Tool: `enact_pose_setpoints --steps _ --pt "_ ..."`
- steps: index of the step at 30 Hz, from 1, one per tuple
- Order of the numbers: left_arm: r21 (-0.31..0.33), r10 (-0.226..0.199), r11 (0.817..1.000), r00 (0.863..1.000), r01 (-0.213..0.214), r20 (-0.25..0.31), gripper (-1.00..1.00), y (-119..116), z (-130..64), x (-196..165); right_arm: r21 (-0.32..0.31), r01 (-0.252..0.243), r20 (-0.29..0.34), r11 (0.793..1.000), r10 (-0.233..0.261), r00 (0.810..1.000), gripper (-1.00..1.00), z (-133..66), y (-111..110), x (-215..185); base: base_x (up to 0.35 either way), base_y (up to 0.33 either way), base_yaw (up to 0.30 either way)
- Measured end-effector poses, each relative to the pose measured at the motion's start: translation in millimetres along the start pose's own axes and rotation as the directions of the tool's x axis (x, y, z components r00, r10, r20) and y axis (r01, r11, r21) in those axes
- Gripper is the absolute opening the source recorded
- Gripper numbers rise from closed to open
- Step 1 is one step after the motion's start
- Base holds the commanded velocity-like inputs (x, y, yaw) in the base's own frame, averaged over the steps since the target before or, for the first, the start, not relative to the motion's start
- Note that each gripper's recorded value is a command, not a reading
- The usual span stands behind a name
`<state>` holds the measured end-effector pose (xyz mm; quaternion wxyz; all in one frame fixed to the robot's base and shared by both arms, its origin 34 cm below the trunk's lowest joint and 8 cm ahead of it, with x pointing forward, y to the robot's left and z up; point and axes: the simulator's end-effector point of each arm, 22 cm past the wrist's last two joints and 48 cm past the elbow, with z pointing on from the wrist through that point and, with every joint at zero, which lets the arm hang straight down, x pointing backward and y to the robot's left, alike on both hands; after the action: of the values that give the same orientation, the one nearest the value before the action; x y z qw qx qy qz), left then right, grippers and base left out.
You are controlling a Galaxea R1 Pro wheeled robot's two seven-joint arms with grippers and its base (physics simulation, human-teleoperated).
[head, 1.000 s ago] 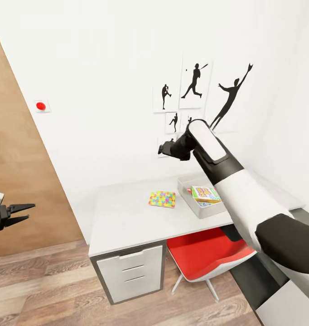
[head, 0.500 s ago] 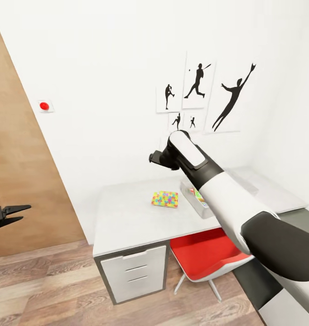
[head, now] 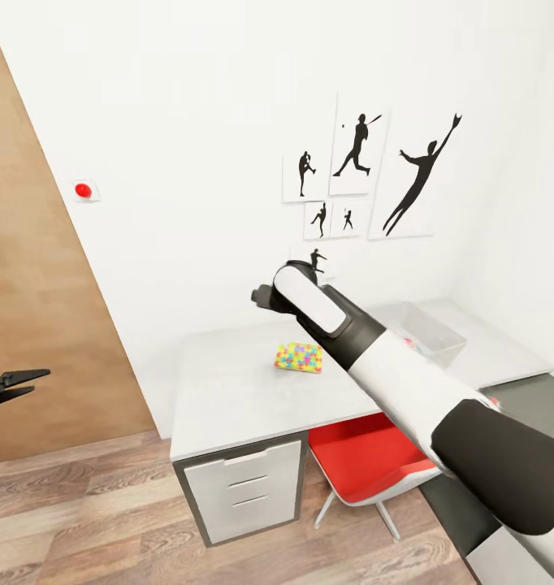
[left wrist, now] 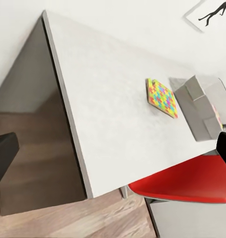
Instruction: Put all the toys in the child's room - the three board games (two on the bed and one on the table), the two jigsaw puzzles on the table, and the tennis ball on the table - inside the toy box on the table in the child's room.
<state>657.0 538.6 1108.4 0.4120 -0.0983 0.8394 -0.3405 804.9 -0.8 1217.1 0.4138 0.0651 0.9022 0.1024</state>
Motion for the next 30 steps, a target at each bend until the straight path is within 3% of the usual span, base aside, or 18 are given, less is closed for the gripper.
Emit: enact_pose_setpoints --steps 8,16,20,25,30 --pt "-0.092 0.008 0.996 0.998 -0.014 -0.065 1.0 21.5 -7.4 13.1 -0.103 0.058 0.029 0.993 -0.055 0.998 1.0 -20.0 36.6 34.0 0.0 0.0 0.0" --pt "-0.233 0.051 0.97 0.996 -0.068 -0.077 1.0 52.0 -56.5 -5.4 -0.174 0.104 0.081 0.979 -0.091 0.993 1.0 -40.4 61.1 66.3 0.0 0.0 0.0" --pt "-0.257 0.065 0.963 0.995 -0.082 -0.073 1.0 56.3 -72.3 -13.3 -0.169 0.109 0.083 0.98 -0.096 0.992 1.0 -38.0 56.5 87.3 0.0 0.0 0.0" --pt "-0.263 0.069 0.961 0.995 -0.086 -0.073 1.0 57.2 -76.1 -15.0 -0.151 0.125 0.116 0.981 -0.108 0.987 1.0 -39.2 48.9 106.3 0.0 0.004 0.0" --pt "-0.263 0.071 0.961 0.995 -0.088 -0.071 1.0 57.0 -77.9 -16.2 -0.171 0.14 0.18 0.975 -0.108 0.978 1.0 -58.1 53.3 106.7 0.062 0.141 0.0"
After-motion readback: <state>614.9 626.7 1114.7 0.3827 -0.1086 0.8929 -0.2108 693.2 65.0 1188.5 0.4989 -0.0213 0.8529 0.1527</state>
